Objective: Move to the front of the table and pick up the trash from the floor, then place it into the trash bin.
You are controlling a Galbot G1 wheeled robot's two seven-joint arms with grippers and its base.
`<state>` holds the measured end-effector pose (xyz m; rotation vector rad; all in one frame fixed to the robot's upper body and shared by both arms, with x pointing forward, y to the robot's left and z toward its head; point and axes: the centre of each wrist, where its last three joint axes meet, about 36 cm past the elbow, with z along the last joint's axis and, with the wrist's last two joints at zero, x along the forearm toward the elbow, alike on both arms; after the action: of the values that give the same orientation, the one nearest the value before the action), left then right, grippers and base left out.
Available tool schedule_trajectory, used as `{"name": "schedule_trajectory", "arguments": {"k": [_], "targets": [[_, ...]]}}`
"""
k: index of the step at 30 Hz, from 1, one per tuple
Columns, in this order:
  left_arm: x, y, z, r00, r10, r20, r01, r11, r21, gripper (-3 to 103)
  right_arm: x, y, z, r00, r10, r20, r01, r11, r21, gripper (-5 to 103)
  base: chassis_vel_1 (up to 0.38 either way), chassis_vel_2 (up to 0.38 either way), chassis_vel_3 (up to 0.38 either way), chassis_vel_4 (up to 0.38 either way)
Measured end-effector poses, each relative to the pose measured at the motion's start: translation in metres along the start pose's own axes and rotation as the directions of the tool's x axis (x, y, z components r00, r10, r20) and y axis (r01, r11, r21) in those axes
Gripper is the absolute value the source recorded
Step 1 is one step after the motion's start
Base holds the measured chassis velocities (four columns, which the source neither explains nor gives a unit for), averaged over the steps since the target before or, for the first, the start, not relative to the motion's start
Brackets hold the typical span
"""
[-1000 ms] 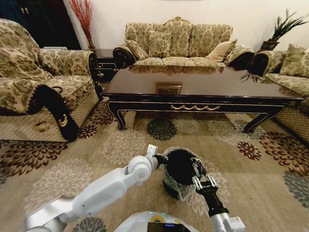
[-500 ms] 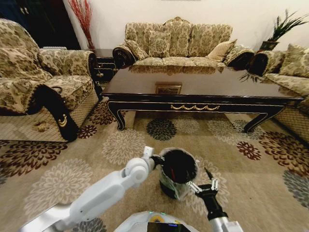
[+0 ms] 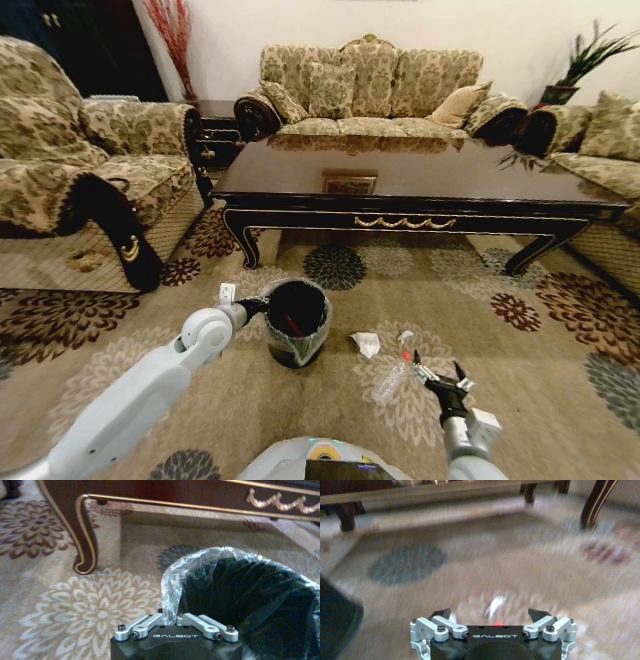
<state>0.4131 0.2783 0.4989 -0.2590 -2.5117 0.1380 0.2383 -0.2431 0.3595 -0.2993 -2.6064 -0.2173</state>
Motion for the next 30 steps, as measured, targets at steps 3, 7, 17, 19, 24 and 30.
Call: {"name": "schedule_trajectory", "arguments": {"k": [3, 7, 17, 19, 24, 30], "targets": [[0.008, 0.002, -0.001, 1.000, 0.001, 0.010, -0.001, 1.000, 0.017, 3, -0.016, 0.009, 0.000, 0.998, -0.022, -0.064, 0.021, 1.000, -0.011, 100, 0.000, 0.000, 0.000, 0.000], [0.017, -0.001, -0.004, 1.000, 0.004, 0.024, -0.004, 0.999, 0.032, 3, -0.045, 0.023, -0.002, 0.990, -0.046, -0.133, 0.047, 0.999, -0.002, 100, 0.000, 0.000, 0.000, 0.000], [0.023, -0.013, -0.003, 0.999, 0.023, 0.027, -0.025, 0.999, 0.047, 3, -0.125, 0.031, 0.023, 0.969, 0.019, -0.247, -0.004, 0.998, 0.061, 100, 0.000, 0.000, 0.000, 0.000], [0.023, -0.015, -0.003, 0.999, 0.021, 0.026, -0.022, 0.999, 0.048, 3, -0.135, 0.037, 0.029, 0.964, 0.027, -0.266, -0.010, 0.998, 0.065, 100, 0.000, 0.000, 0.000, 0.000], [0.024, -0.017, -0.004, 0.999, 0.028, 0.026, -0.029, 0.998, 0.048, 3, -0.160, 0.038, 0.050, 0.956, 0.089, -0.280, -0.059, 0.992, 0.111, 100, 0.000, 0.000, 0.000, 0.000], [0.025, -0.019, -0.005, 0.999, 0.029, 0.024, -0.030, 0.998, 0.046, 3, -0.164, 0.036, 0.056, 0.952, 0.104, -0.287, -0.071, 0.990, 0.123, 96, 0.000, 0.000, 0.000, 0.000]]}}
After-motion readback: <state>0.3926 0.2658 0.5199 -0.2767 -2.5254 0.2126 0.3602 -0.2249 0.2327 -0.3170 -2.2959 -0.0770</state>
